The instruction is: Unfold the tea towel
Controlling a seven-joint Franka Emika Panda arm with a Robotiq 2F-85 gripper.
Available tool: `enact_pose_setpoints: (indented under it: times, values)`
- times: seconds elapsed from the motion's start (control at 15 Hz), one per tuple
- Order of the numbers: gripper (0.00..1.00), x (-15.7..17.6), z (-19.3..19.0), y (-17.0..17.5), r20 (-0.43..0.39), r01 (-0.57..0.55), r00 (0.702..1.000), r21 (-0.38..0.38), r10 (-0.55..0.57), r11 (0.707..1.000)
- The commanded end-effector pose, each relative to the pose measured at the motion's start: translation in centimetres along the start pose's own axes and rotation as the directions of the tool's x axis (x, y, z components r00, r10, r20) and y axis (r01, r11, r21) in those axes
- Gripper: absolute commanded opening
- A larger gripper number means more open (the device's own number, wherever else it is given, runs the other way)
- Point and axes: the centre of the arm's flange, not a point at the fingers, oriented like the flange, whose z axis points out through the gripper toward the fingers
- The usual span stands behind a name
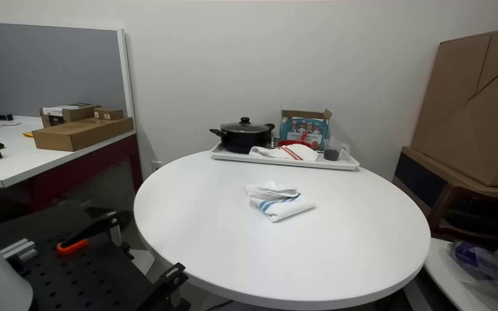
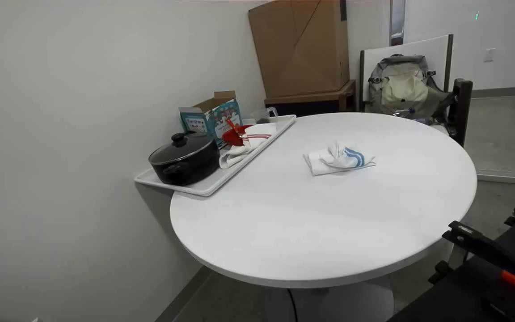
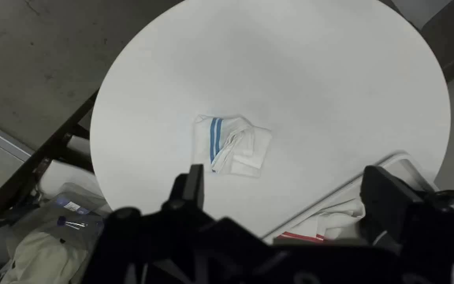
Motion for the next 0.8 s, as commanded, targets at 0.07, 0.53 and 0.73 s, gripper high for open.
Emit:
enact_pose_setpoints:
  times: [0.07,0.53,0.73]
  values:
    - [1.00,0.7,0.6,0.0,-0.001,0.007,1.000,-0.010,-0.007,1.000]
    - [1.00,6.1,7.3,-0.5,-0.030,0.073,0.997,0.002,-0.072,0.997]
    - [1.00,8.9,11.6,0.2,-0.034,0.093,0.995,-0.017,-0.094,0.996]
